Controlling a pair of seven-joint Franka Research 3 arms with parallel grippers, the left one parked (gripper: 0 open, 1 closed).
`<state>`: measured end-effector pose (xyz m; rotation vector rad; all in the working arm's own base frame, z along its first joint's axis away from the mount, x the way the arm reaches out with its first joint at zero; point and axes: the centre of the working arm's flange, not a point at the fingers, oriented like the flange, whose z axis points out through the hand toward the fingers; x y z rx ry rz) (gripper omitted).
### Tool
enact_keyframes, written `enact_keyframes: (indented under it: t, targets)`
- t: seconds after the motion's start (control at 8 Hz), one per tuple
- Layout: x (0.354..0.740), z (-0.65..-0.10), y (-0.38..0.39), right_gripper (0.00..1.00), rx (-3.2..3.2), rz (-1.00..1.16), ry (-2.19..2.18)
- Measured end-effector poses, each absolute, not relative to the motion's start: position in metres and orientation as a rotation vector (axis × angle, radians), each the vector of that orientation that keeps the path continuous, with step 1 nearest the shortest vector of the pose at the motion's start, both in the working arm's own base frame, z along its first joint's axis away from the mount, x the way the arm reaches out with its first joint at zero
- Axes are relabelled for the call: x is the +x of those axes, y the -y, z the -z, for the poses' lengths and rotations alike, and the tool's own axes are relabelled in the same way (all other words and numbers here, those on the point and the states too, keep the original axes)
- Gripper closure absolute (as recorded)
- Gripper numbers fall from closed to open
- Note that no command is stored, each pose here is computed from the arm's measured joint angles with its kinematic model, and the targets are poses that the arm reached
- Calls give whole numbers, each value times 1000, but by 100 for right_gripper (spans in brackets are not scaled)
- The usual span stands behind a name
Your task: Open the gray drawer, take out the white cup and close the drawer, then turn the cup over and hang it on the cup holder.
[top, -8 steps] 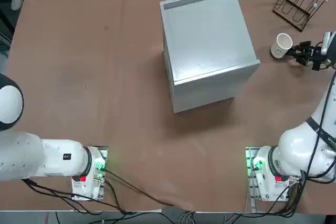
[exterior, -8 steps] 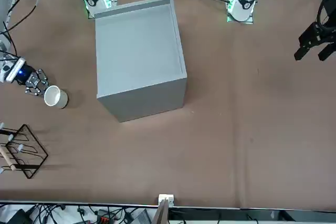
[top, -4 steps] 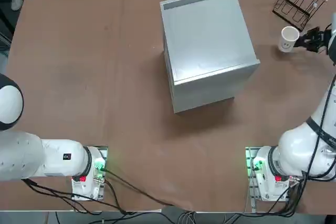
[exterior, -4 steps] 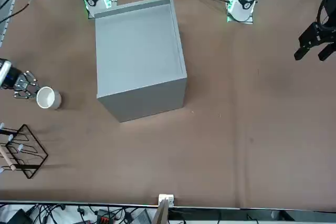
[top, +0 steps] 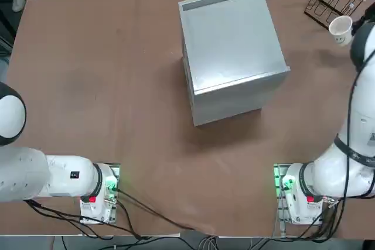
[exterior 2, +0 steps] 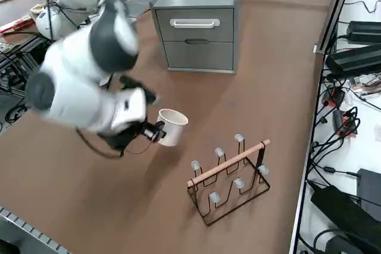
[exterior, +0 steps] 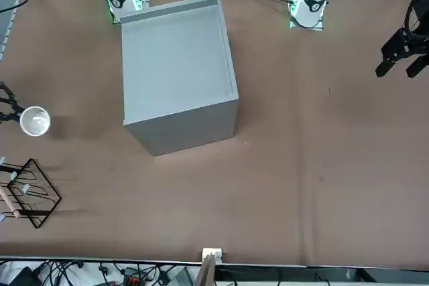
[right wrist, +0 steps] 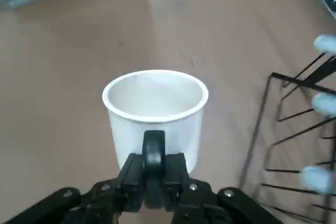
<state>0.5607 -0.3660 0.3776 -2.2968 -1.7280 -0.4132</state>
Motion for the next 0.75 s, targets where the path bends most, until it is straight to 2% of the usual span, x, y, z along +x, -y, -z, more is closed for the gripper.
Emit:
enact_keyframes:
  t: [0.5,0.75]
  targets:
    - [612,-418,300,81,-2408,-36,2050]
    - [635,-434,257,81,-2437,-329,2182]
